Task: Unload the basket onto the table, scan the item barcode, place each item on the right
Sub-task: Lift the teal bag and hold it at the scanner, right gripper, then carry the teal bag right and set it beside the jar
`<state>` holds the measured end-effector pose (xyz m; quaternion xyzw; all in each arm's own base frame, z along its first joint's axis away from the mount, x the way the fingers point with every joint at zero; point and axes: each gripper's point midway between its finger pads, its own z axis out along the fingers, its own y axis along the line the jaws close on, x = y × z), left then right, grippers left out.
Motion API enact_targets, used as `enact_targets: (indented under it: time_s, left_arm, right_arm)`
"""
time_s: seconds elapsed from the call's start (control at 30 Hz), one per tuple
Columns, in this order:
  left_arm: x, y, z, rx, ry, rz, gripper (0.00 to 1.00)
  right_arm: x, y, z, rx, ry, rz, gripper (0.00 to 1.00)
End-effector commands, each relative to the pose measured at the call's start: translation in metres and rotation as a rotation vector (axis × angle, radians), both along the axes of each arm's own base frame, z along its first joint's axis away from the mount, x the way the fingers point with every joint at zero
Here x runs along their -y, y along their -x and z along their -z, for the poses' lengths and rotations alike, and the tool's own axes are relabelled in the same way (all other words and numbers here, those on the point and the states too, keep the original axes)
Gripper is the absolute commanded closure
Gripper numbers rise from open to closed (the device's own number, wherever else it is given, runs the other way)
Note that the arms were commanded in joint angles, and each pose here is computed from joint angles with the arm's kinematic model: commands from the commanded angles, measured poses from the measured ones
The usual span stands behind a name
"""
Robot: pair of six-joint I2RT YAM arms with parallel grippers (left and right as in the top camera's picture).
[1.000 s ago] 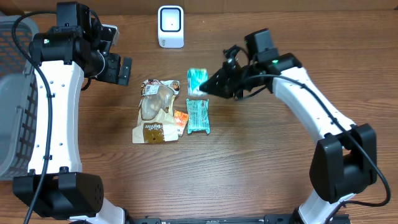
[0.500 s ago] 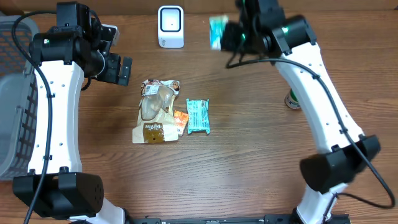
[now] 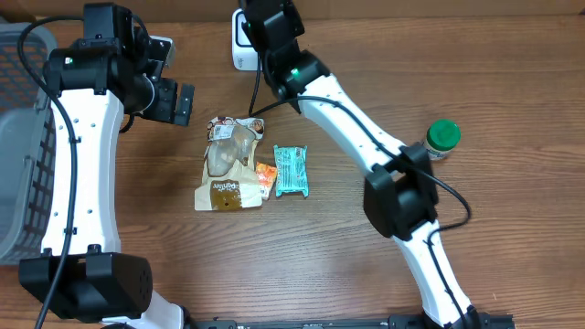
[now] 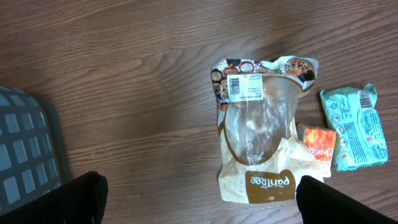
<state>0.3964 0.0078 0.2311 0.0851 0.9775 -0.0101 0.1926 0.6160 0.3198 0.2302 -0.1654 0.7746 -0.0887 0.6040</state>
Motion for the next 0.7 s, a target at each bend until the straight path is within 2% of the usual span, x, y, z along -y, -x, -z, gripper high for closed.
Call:
enact_targets:
  time_s: [0.0,0.13,0.2,0.37,0.67]
  left_arm:
    - [0.001,-0.001,-0.003,0.008,0.002,0.011,0.0]
    - [0.001,-0.001,-0.003,0.008,0.002,0.011,0.0]
    - [0.001,-0.001,-0.003,0.008,0.002,0.011,0.01]
    - [0.001,-0.001,-0.003,0.008,0.002,0.011,0.0]
    - [0.001,-0.001,-0.003,0.008,0.002,0.011,0.0]
  right_arm:
    - [0.008,-0.017,0.015,0.066,0.241,-0.004,0.96]
    - [-0.013,-0.025,0.059,0.063,0.461,-0.172,0.96]
    - [-0.02,-0.024,0.072,0.055,0.517,-0.227,0.96]
    - [-0.036,-0.02,0.081,0.056,0.493,-0.333,0.96]
    - [-0.027,-0.024,0.081,0.049,0.501,-0.302,0.96]
